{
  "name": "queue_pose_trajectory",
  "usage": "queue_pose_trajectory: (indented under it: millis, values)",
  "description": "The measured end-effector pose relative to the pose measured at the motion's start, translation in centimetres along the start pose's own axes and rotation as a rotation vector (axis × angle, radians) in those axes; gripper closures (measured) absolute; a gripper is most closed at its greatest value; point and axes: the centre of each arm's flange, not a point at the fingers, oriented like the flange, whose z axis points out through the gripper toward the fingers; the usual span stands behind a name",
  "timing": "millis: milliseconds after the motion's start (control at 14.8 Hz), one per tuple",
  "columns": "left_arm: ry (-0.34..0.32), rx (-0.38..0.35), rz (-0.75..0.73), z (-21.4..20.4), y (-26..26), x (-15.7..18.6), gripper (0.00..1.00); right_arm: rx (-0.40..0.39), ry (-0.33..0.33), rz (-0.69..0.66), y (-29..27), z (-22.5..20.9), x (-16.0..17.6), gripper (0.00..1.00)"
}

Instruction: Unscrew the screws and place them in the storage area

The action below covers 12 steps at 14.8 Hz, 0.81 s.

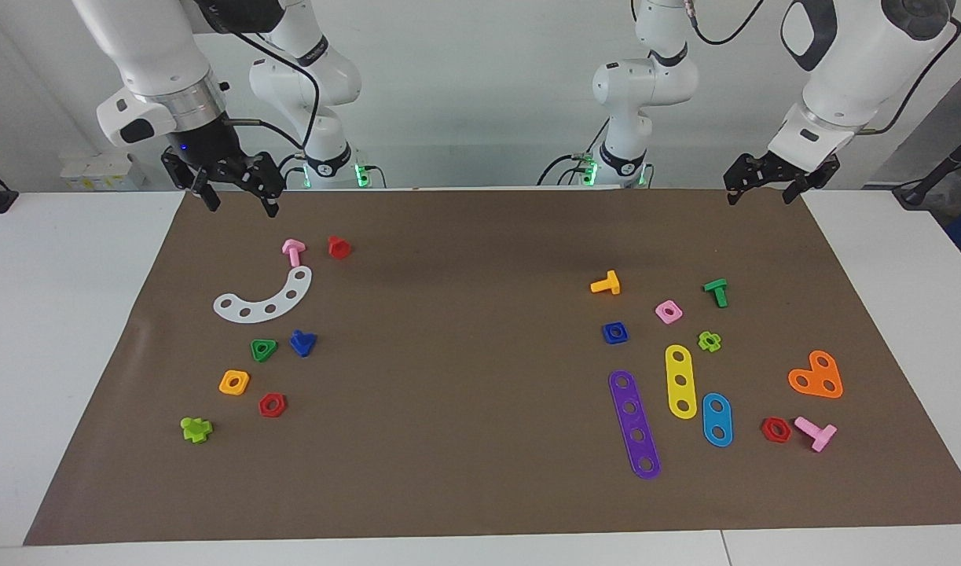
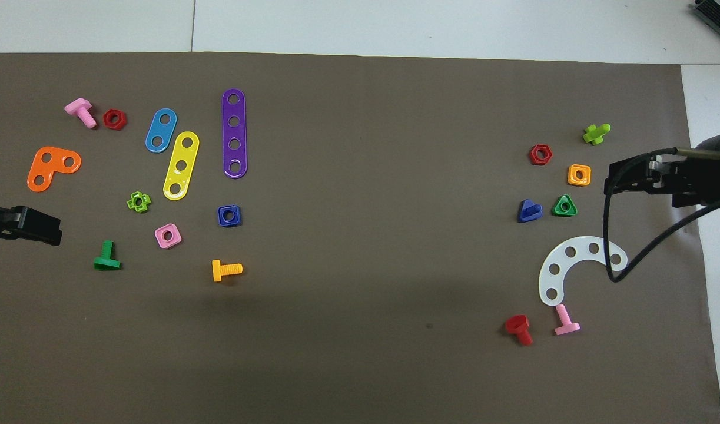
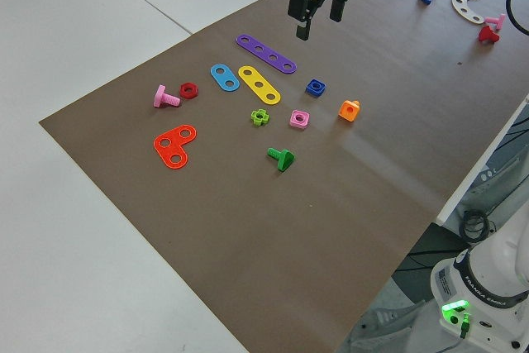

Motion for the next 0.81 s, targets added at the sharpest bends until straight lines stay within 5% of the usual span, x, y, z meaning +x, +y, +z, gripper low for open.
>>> queue_pose_trajectory:
  millis: [812]
  values:
    - [0.012,-0.047,-0.013,0.02,-0.13,0.09,0.00,-0.029,-0.003,-0.016,0.15,0.43,-0.18,0.00]
